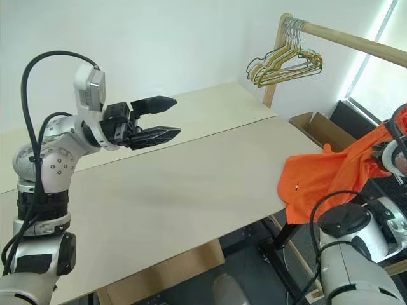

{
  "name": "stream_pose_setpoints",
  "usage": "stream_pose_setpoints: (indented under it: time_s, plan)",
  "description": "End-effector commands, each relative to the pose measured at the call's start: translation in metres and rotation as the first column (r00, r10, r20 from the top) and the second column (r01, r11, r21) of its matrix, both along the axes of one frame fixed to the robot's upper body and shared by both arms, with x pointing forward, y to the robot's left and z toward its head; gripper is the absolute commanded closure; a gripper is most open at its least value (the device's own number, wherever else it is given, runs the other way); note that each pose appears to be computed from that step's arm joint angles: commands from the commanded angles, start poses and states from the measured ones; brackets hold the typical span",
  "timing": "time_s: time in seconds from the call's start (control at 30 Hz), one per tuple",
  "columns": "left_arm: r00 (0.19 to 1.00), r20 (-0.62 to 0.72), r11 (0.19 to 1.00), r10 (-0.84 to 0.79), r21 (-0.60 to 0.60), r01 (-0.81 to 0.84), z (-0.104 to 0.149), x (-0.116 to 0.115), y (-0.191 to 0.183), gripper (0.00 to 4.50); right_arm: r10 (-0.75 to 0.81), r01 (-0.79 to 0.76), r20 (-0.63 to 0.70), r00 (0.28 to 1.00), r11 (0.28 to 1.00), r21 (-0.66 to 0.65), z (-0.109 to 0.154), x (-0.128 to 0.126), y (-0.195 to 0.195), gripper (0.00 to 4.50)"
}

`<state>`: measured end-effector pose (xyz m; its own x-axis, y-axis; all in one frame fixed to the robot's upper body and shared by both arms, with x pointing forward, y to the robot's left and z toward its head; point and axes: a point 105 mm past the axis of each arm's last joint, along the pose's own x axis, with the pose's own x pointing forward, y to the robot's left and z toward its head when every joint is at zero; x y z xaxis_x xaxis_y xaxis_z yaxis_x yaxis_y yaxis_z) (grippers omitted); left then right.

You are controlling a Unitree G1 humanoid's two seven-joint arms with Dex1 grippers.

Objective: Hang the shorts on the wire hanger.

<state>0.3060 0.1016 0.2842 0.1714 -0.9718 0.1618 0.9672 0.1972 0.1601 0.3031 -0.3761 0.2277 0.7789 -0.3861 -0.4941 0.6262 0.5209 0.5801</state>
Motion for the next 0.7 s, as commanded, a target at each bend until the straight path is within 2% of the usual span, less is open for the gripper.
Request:
stream_pose_setpoints:
  time_s: [0.03,0.23,0.43,0.7]
  plan:
    - [0.999,0.05,1.0,0.004,0.006,-0.005,0.01,-0.005,0.002,0.04,-0.059,0.059,0.015,0.998,0.998,0.032,0.008,-0.007,-0.011,4.5]
    - [0.999,0.042,1.0,-0.005,0.016,0.004,0.006,-0.009,-0.001,0.04,-0.129,0.133,-0.045,0.991,0.988,0.082,-0.006,-0.017,-0.025,4.5]
    - [0.999,0.039,1.0,-0.005,0.019,0.005,0.006,-0.01,-0.001,0.04,-0.17,0.174,-0.055,0.984,0.982,0.077,-0.009,-0.023,-0.041,4.5]
    - [0.999,0.035,1.0,-0.012,0.02,0.012,0.007,-0.012,-0.003,0.04,-0.213,0.223,-0.142,0.967,0.973,0.062,-0.027,-0.028,-0.047,4.5]
